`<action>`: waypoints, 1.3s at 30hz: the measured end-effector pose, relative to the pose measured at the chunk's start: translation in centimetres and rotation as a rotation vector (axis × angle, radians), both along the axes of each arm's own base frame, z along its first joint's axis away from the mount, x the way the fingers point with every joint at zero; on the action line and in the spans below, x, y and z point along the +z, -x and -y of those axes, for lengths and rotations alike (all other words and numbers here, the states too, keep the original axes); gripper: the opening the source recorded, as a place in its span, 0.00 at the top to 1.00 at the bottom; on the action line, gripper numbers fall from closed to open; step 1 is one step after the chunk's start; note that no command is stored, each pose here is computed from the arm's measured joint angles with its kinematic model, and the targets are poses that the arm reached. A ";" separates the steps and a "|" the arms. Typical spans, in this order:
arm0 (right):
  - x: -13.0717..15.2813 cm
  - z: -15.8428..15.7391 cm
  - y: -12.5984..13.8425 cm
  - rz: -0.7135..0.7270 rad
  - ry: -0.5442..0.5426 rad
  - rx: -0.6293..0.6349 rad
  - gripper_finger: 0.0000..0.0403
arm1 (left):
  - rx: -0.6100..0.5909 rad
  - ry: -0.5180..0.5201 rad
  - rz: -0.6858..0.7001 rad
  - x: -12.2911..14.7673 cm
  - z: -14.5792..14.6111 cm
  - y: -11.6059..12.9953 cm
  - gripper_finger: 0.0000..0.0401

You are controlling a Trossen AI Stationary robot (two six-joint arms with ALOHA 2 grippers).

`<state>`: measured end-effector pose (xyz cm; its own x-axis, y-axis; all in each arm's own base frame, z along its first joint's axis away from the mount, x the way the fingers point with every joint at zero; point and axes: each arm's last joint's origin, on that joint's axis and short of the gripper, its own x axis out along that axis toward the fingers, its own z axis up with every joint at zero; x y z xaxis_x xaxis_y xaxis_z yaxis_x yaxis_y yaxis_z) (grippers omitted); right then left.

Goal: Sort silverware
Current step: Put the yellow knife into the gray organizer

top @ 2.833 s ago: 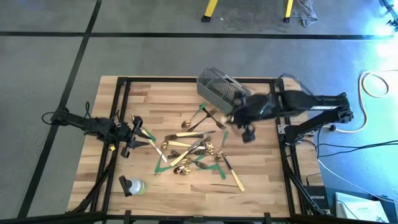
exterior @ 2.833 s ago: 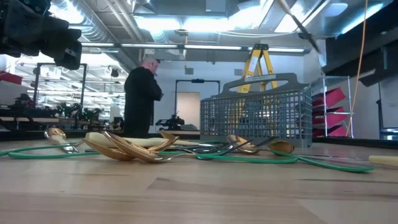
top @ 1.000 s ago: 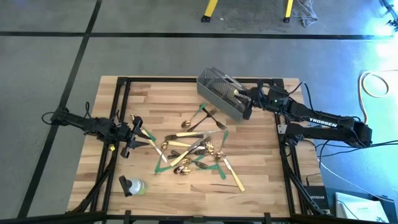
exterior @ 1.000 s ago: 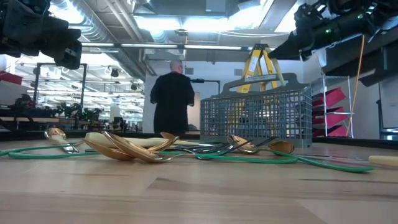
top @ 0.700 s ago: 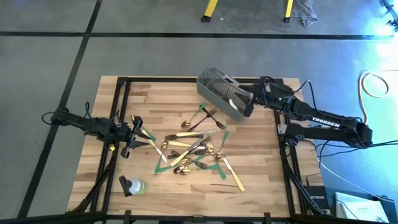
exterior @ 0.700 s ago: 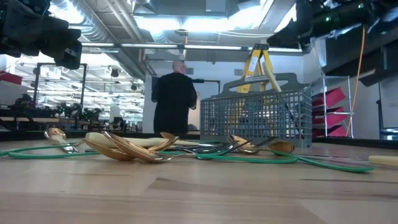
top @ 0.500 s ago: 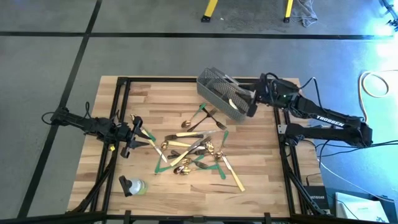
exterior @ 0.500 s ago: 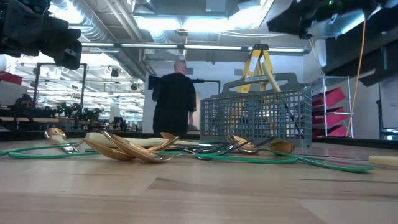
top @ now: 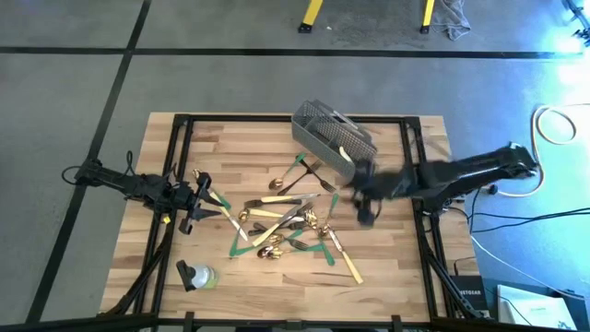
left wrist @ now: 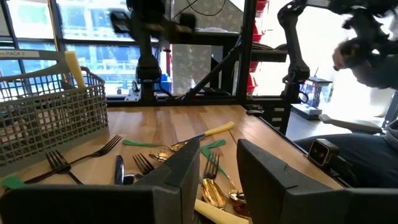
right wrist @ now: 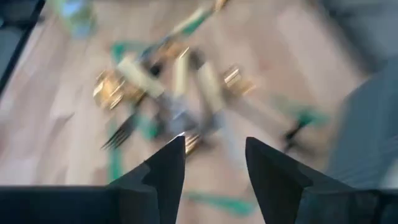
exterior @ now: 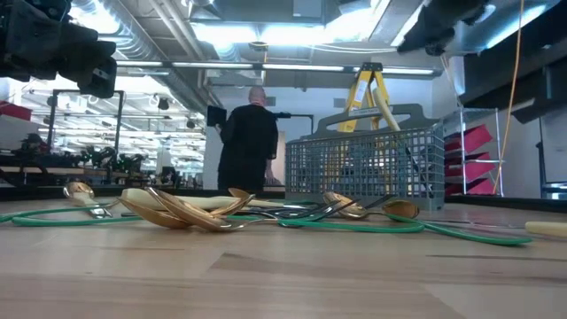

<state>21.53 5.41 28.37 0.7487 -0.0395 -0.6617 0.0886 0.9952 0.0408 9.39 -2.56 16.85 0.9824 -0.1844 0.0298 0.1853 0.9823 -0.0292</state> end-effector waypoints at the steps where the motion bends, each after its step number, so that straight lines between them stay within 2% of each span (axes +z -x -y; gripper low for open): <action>1: -0.7 -1.2 -0.4 -0.042 -0.021 0.001 0.62 | 0.000 0.001 0.001 0.0 0.0 0.0 0.77; 4: -2.4 -4.6 -1.0 -0.169 -0.093 -0.047 0.62 | 0.000 0.011 0.003 0.0 0.0 0.0 0.77; 9: -5.0 -8.5 0.0 -0.503 -0.235 -0.283 0.62 | 0.000 0.025 0.001 0.1 0.0 0.0 0.77; 14: -6.6 -12.2 0.1 -0.624 -0.332 -0.371 0.62 | 0.000 0.028 0.002 0.1 0.0 0.0 0.77; 20: -8.8 -15.0 -1.0 -0.729 -0.365 -0.473 0.62 | 0.000 0.028 0.002 0.1 0.0 0.0 0.77; 26: -11.3 -15.8 -2.8 -0.766 -0.345 -0.530 0.62 | 0.000 0.028 0.002 0.1 0.0 0.0 0.77; 32: -13.5 -16.6 -3.8 -0.742 -0.363 -0.545 0.62 | -0.001 0.026 -0.005 0.0 0.0 0.0 0.77; 39: -14.3 -16.3 -4.3 -0.710 -0.348 -0.600 0.62 | -0.001 0.027 -0.004 0.0 0.0 0.0 0.77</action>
<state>25.83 21.76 14.08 0.0933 -0.0004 -0.9956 0.6911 0.7198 0.0645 9.39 -2.56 16.86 0.9824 -0.1845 0.0304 0.1860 0.9809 -0.0562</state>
